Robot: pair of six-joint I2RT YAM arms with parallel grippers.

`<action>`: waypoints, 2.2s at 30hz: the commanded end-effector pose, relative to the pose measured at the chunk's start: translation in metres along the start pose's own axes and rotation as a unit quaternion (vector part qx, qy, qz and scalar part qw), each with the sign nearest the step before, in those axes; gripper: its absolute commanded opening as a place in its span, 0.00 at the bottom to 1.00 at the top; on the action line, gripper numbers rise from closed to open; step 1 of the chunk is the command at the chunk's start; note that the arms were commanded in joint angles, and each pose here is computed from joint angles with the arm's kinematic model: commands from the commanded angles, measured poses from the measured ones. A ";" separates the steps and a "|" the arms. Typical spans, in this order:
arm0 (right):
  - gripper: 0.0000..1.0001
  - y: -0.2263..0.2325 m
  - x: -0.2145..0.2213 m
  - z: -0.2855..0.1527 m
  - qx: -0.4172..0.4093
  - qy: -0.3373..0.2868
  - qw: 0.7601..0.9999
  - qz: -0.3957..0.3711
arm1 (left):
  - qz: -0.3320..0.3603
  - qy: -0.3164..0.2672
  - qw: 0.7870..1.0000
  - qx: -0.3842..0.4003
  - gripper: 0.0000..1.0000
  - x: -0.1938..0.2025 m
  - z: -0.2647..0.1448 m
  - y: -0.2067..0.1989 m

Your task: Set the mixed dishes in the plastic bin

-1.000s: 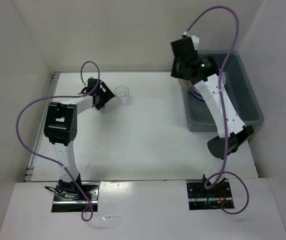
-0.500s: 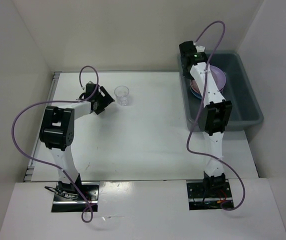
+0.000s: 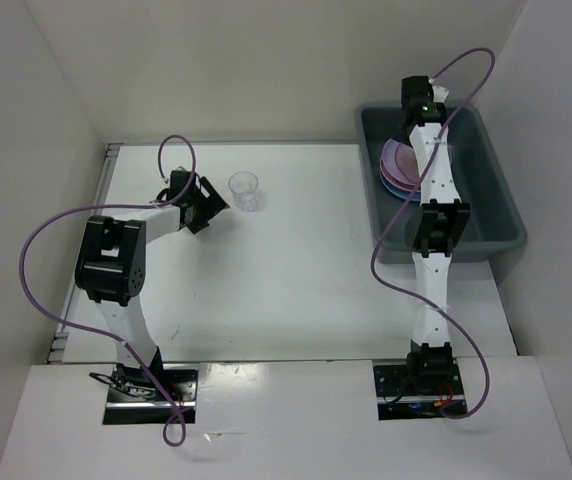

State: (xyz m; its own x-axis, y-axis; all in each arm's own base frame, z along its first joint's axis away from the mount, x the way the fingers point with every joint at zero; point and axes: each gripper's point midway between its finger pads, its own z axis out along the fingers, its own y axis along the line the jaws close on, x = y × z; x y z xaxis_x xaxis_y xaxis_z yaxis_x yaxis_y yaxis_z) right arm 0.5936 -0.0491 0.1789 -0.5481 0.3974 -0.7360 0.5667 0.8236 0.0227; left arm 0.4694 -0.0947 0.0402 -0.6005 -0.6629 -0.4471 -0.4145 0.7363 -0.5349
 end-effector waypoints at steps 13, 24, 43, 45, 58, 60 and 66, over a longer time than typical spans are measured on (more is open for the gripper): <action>0.75 0.127 0.038 -0.231 -0.314 -0.042 0.948 -0.029 | 0.027 0.084 0.996 0.000 0.90 0.067 0.025 -0.014; 0.72 0.182 0.122 -0.252 -0.444 0.054 0.893 -0.054 | 0.053 0.110 0.992 0.021 0.90 0.102 0.024 -0.040; 0.66 0.314 0.233 -0.191 -0.405 0.112 0.894 -0.156 | 0.084 -0.032 0.995 -0.032 0.91 0.005 -0.076 -0.015; 0.66 0.314 0.225 -0.192 -0.402 0.095 0.897 -0.157 | 0.080 -0.032 0.996 -0.032 0.91 0.005 -0.076 -0.015; 0.61 0.299 0.232 -0.162 -0.346 0.075 0.915 -0.191 | 0.061 -0.022 0.998 -0.021 0.91 0.012 -0.072 -0.017; 0.52 0.299 0.239 -0.155 -0.342 0.081 0.916 -0.195 | 0.061 -0.022 0.998 -0.020 0.91 0.012 -0.072 -0.017; 0.20 0.300 0.249 -0.148 -0.341 0.089 0.915 -0.198 | 0.061 -0.026 0.998 -0.024 0.91 0.012 -0.073 -0.015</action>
State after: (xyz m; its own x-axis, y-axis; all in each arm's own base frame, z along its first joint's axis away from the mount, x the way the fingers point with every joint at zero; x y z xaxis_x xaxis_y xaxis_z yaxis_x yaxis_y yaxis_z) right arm 0.5358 0.3585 0.1107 -0.7501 0.0338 -0.6605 -0.1829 0.9491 0.2563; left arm 0.4158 -0.1024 0.0919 -0.6312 -0.5574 -0.5393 -0.3720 0.8277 -0.4201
